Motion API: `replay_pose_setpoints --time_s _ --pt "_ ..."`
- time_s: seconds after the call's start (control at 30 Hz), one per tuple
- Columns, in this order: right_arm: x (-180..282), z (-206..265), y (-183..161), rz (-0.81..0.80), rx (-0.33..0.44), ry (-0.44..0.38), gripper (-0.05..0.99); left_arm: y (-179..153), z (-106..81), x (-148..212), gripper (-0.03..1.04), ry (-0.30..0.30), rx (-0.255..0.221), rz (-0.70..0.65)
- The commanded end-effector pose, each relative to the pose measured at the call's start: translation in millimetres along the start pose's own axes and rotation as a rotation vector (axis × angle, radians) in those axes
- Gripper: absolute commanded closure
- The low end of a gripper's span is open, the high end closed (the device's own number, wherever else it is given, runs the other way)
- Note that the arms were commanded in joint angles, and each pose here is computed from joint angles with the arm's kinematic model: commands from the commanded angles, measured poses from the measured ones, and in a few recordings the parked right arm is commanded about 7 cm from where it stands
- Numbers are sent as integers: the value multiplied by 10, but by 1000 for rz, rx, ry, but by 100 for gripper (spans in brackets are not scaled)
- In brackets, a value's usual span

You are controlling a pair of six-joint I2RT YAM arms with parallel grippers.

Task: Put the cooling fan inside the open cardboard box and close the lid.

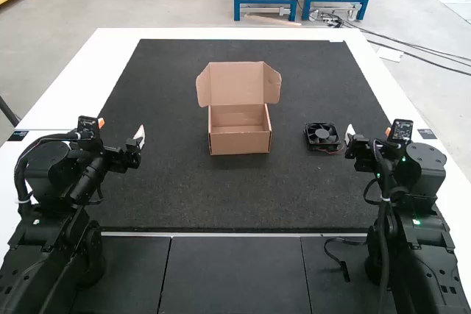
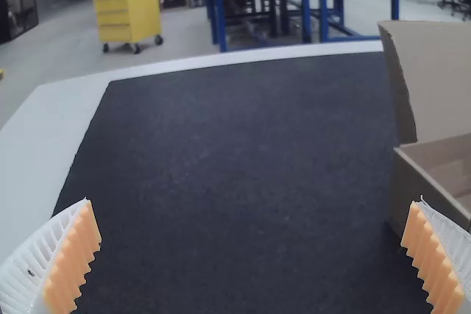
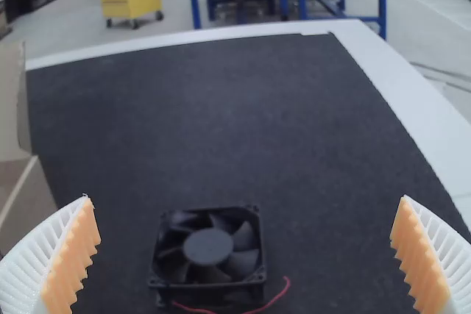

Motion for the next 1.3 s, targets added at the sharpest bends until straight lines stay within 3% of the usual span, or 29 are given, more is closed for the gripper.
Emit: replay_pose_setpoints --time_s 0.0,0.6,0.77,0.9,1.07,1.27 --pt "-71 -137 -588 150 -3 -28 2 8 1 4 4 1 -13 -16" --pt "-70 -147 -590 151 -1 -34 2 10 4 4 4 3 -26 -17" --pt "-78 -141 -526 108 -37 -36 2 36 11 6 4 7 -26 -31" --pt "-83 -114 -243 -79 -37 -36 3 210 86 24 4 74 -21 -135" --pt "-34 -41 58 -174 -30 -18 3 546 200 115 4 157 -27 -266" --pt "-16 124 730 -196 -35 -16 3 972 314 167 4 179 -26 -280"
Point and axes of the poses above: each hand's point on the last joint's axis, 136 mm out from that joint toward the fingers, its own x axis back along the fingers, its own z axis along the line the jaws close on, y = z × x, the point moved 9 cm from there along x, back along the fingers, and after that the axes turned 10 degrees about -x, right-handed, at the moved point
